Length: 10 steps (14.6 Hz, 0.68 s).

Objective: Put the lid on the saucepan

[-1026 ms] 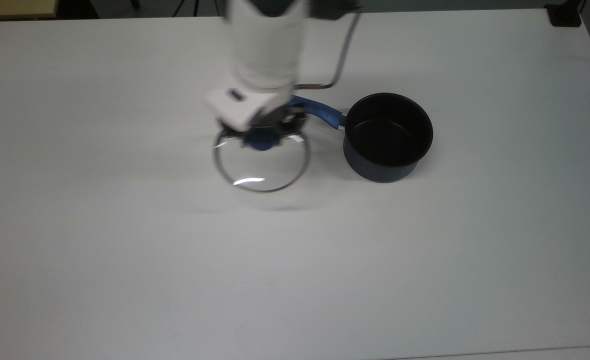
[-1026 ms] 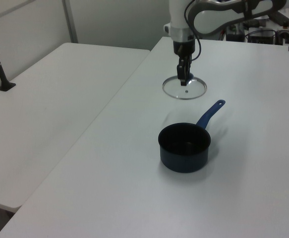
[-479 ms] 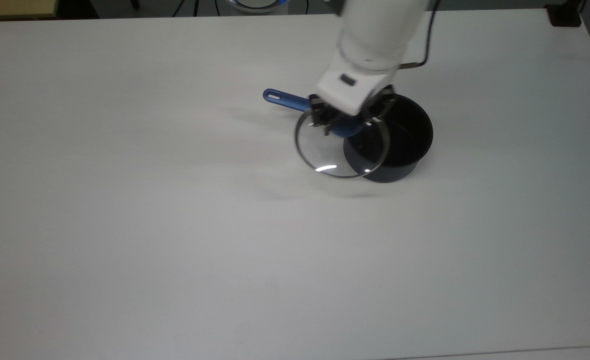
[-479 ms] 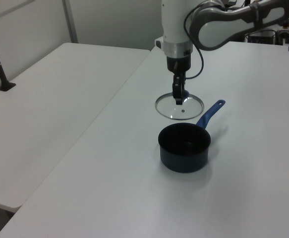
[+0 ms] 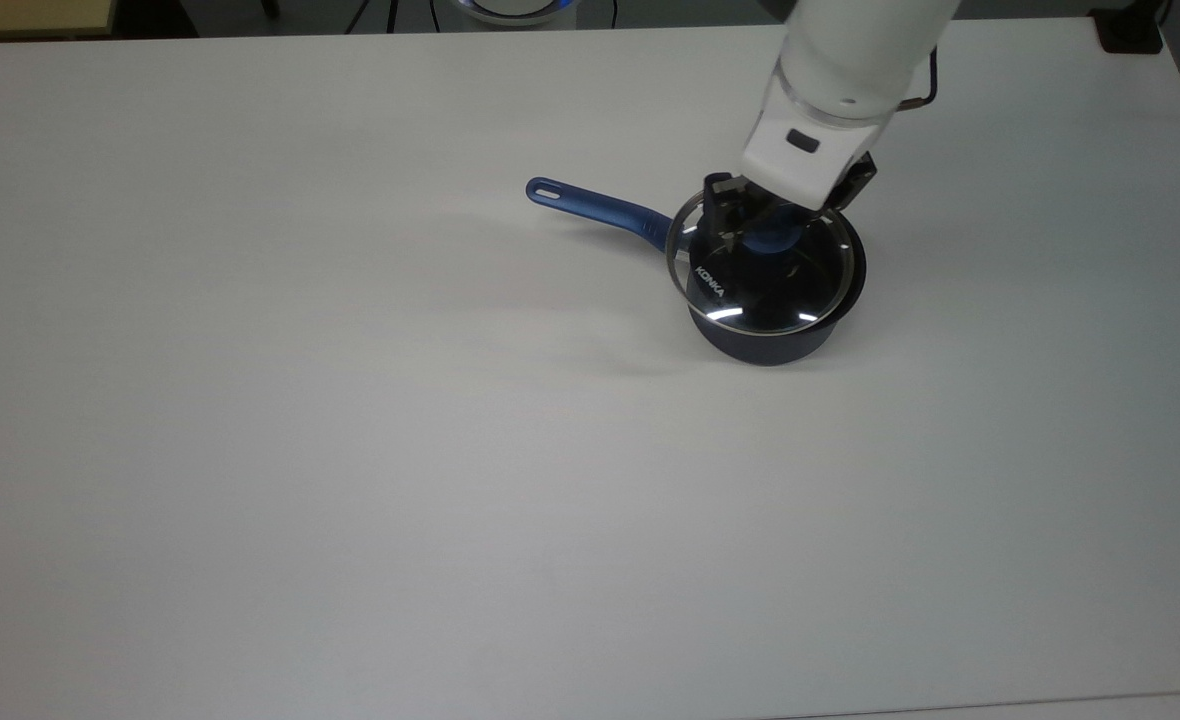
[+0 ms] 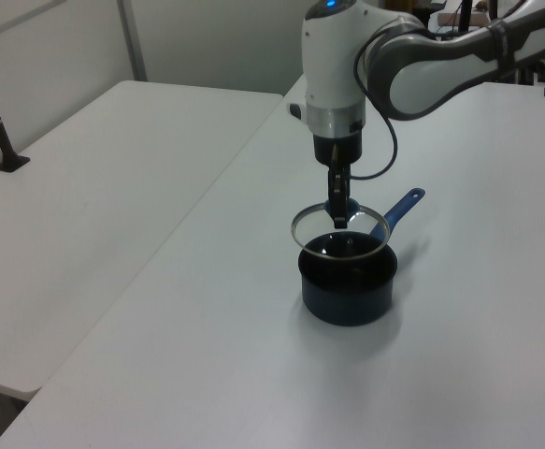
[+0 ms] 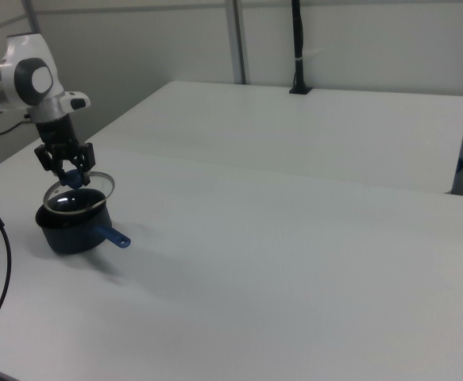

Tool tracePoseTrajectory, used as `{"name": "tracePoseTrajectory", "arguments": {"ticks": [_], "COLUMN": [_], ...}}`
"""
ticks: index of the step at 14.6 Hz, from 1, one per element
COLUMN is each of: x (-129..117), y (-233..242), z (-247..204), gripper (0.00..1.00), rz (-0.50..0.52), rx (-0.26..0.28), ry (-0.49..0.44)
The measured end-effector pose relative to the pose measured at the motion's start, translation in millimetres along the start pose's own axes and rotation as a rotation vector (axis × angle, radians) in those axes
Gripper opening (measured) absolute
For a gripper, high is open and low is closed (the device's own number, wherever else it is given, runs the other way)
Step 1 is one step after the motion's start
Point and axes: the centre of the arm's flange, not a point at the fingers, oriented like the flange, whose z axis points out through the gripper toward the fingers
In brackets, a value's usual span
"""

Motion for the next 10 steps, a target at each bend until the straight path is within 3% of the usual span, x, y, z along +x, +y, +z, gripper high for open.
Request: {"name": "tracePoseTrajectory", "arguments": {"ticks": [10], "x": [-1.0], "y": [-28.7], "z": [30.3], "gripper": [0.60], "rz": [-0.048], "rx": [-0.027], "ry": [-0.044]}}
